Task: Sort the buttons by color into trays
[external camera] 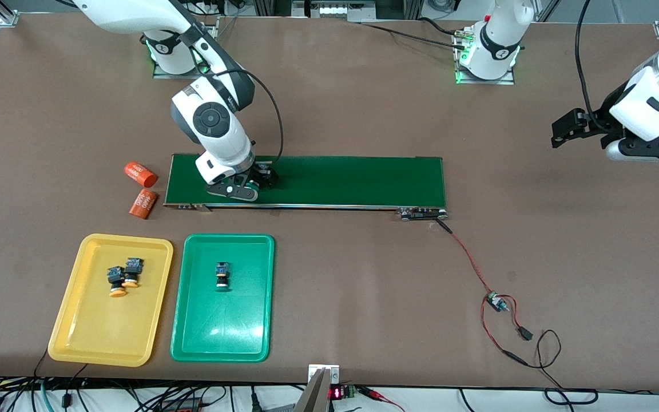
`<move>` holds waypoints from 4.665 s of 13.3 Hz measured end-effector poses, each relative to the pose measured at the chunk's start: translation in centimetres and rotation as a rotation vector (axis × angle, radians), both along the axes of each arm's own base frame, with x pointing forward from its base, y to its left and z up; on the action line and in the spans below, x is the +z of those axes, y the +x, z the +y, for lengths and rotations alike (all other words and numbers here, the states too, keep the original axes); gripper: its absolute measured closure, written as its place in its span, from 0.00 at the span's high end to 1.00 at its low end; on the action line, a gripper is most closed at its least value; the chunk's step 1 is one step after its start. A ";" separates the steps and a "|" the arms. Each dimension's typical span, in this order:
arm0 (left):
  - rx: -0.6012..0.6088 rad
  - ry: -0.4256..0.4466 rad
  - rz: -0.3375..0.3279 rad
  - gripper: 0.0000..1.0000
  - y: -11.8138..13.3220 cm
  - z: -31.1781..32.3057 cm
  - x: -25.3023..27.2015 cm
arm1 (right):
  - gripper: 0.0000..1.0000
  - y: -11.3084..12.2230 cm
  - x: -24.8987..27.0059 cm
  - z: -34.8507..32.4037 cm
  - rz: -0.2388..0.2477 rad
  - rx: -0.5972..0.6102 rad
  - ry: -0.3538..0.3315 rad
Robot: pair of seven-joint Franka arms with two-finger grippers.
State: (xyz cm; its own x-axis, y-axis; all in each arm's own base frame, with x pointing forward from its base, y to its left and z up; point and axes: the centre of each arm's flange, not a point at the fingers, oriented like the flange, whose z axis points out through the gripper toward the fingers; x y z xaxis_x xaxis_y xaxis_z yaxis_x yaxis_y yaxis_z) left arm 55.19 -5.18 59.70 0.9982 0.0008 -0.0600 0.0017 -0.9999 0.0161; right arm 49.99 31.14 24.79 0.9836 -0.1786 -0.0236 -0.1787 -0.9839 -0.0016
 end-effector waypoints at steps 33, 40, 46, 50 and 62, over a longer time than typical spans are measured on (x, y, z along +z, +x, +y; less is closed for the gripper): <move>0.003 -0.001 0.004 1.00 0.0 0.2 0.0 | 0.33 19.2 0.7 -1.4 -0.389 0.222 0.106; 0.003 -0.001 0.004 1.00 0.0 0.2 0.0 | 0.37 19.5 -3.2 -2.1 -0.428 0.264 0.090; 0.003 -0.001 0.004 1.00 0.0 0.2 0.0 | 1.00 20.1 -1.9 -2.1 -0.451 0.260 0.091; 0.003 -0.001 0.003 1.00 0.0 0.2 0.0 | 1.00 20.2 3.2 -3.2 -0.398 0.247 0.008; 0.003 -0.002 0.003 1.00 0.1 0.2 0.0 | 1.00 13.0 27.1 -12.8 -0.061 0.126 -0.063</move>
State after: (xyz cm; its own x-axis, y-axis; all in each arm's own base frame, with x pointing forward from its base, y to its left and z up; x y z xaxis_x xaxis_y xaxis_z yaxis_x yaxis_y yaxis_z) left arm 55.25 -5.00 59.72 0.9980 0.0041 -0.0626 0.0052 -0.9998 0.0176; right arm 63.02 18.38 51.85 0.9976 -0.0527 0.0446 -0.0550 -0.9971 0.0534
